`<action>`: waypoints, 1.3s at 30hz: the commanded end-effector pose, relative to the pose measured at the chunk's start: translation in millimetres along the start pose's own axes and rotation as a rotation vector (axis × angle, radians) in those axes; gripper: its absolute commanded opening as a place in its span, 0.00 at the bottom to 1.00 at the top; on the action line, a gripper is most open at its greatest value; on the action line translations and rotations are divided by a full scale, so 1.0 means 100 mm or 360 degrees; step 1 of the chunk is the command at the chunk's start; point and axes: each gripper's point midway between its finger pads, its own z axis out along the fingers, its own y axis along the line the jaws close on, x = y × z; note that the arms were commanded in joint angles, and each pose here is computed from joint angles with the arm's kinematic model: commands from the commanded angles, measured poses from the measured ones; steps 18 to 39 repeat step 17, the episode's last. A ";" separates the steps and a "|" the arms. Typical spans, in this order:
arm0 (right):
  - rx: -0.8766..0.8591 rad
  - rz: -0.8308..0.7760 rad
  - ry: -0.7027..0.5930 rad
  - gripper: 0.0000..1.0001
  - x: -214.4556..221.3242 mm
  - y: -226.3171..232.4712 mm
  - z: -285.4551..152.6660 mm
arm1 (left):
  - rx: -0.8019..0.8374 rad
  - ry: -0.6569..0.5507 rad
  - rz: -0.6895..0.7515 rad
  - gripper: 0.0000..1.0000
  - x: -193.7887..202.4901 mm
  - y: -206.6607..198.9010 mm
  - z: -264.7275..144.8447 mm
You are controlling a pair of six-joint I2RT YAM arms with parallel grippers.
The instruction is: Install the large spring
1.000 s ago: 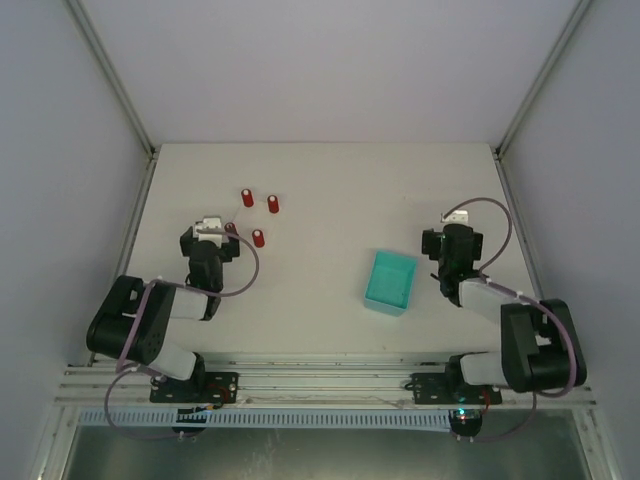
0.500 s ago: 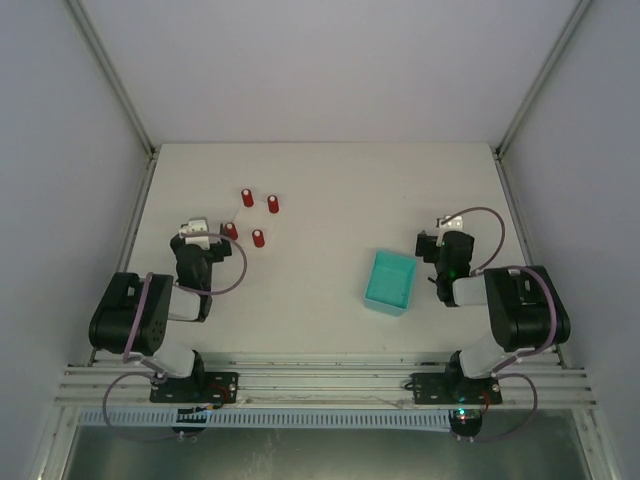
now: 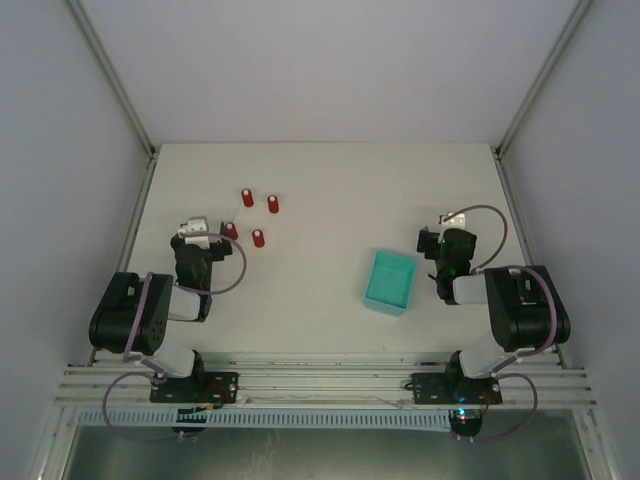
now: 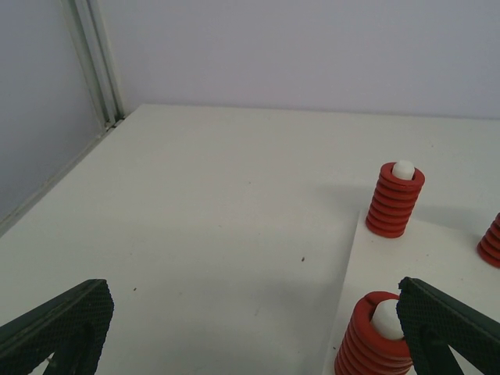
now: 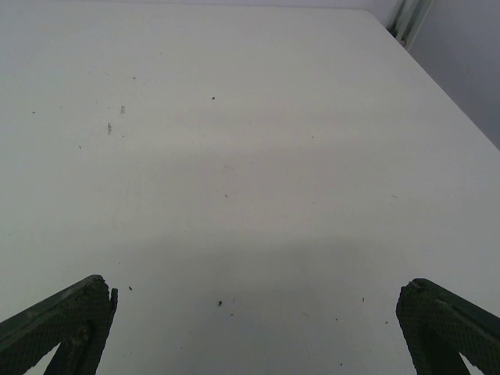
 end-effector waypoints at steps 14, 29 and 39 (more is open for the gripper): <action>0.0036 0.0033 -0.0052 0.99 -0.12 -0.05 0.02 | 0.0047 -0.0045 -0.0028 0.99 -0.07 -0.02 0.02; 0.0037 0.0033 -0.0050 0.99 -0.12 -0.05 0.02 | 0.0054 -0.0042 -0.0033 0.99 -0.07 -0.02 0.02; 0.0037 0.0033 -0.0050 0.99 -0.12 -0.05 0.02 | 0.0054 -0.0042 -0.0033 0.99 -0.07 -0.02 0.02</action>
